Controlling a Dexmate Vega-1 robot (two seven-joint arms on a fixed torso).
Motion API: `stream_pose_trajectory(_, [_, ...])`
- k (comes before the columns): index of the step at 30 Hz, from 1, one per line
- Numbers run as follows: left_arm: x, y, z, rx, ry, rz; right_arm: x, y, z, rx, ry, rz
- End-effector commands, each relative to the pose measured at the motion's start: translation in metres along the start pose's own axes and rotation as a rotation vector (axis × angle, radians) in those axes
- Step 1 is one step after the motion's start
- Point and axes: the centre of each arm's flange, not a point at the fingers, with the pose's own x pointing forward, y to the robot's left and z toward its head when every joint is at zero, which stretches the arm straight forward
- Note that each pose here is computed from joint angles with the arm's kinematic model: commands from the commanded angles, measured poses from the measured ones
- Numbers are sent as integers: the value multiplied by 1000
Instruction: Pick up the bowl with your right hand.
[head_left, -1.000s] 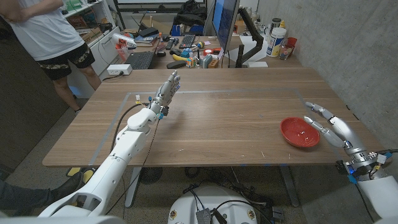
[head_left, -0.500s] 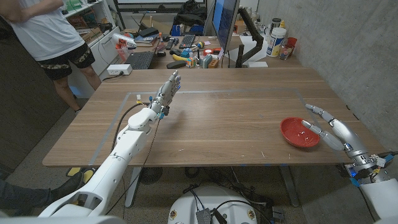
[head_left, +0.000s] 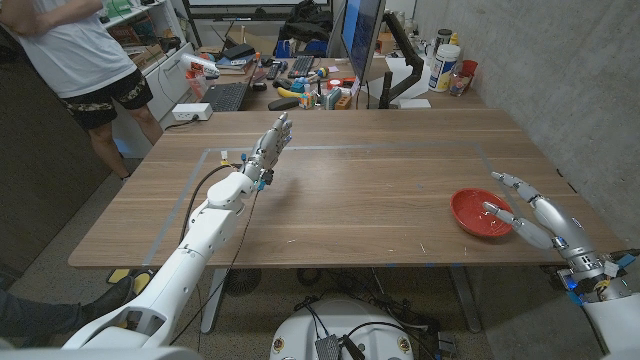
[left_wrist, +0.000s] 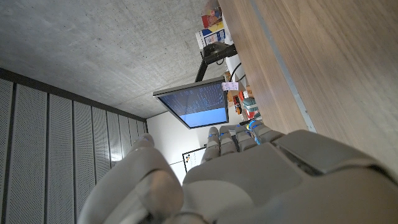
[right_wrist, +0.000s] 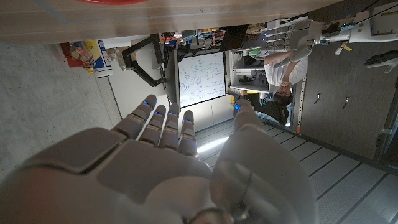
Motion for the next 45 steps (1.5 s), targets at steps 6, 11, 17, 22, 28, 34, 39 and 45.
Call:
stream_pose_trajectory(6, [0,0,-2,-4,1,0,-5,4,5,-139,-21,38])
stream_pose_trajectory(11, [0,1,-3,-7,3,1,-4,6,7,-171,-28,51])
stream_pose_trajectory(17, [0,2,-3,-6,2,2,-3,7,9,-208,-33,62])
stream_pose_trajectory(22, [0,2,-3,-8,2,3,-4,8,10,-228,-37,72])
stream_pose_trajectory(28, [-1,2,-3,-7,3,2,-5,12,10,-260,-36,88])
stream_pose_trajectory(34, [0,2,-2,-5,2,2,-6,13,9,-281,-33,105])
stream_pose_trajectory(39, [0,1,-2,-6,3,2,-6,14,8,-295,-30,117])
stream_pose_trajectory(45, [0,1,-2,-5,3,3,-6,15,8,-314,-34,129])
